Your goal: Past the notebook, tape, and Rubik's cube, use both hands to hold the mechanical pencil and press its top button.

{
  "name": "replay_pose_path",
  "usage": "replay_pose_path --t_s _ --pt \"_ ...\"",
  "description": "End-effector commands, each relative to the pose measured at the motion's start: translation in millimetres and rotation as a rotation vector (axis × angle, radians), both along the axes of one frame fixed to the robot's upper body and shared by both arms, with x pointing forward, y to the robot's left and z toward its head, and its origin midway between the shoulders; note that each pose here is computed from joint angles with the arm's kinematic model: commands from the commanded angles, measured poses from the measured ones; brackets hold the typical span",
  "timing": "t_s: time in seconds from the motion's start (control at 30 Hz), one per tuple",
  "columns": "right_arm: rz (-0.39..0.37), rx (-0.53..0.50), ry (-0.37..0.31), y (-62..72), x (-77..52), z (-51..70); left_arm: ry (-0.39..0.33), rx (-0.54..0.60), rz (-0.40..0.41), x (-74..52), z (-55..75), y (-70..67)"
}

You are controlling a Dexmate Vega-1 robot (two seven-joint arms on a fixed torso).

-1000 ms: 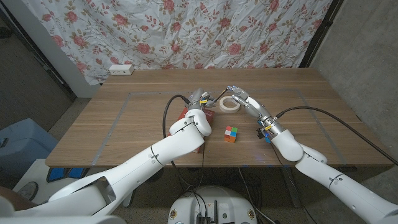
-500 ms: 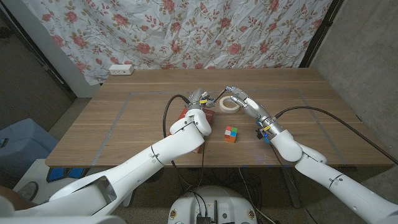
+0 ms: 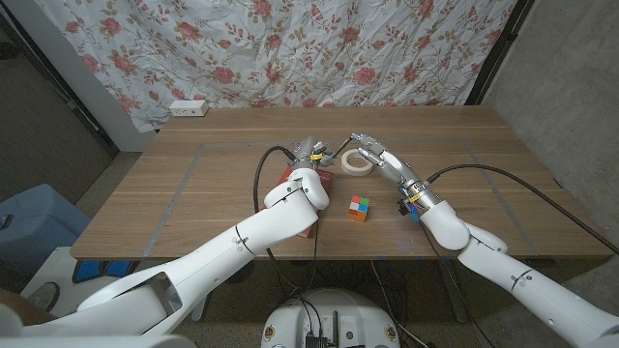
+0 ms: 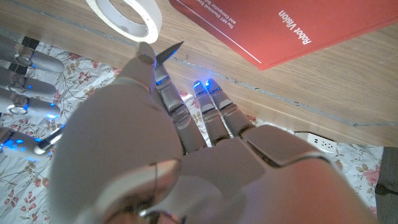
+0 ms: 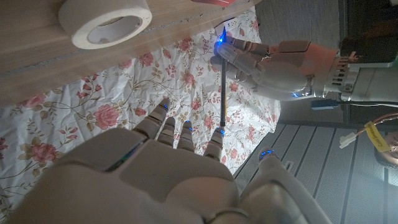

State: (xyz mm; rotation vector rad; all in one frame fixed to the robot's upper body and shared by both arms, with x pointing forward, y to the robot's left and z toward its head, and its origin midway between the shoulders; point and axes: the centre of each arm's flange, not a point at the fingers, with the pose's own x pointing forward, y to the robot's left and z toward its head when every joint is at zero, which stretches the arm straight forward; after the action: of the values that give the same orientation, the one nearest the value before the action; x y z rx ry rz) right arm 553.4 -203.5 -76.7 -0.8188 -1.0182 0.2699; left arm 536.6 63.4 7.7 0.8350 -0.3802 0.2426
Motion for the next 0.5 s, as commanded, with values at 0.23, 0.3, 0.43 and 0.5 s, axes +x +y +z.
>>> replay_pose_path --t_s 0.23,0.3,0.43,0.5 --pt "-0.018 0.045 -0.013 -12.2 -1.8 6.7 0.003 0.013 -0.005 1.1 1.5 2.2" --pt "-0.019 0.045 -0.015 -12.8 -2.0 7.0 0.003 0.015 -0.006 1.2 1.6 2.7" --pt "-0.027 0.045 -0.019 -14.0 -2.4 7.0 0.007 0.014 -0.002 1.2 1.4 3.6" --pt "-0.031 0.048 -0.018 -15.1 -2.5 7.0 0.009 0.013 -0.003 1.3 0.9 4.1"
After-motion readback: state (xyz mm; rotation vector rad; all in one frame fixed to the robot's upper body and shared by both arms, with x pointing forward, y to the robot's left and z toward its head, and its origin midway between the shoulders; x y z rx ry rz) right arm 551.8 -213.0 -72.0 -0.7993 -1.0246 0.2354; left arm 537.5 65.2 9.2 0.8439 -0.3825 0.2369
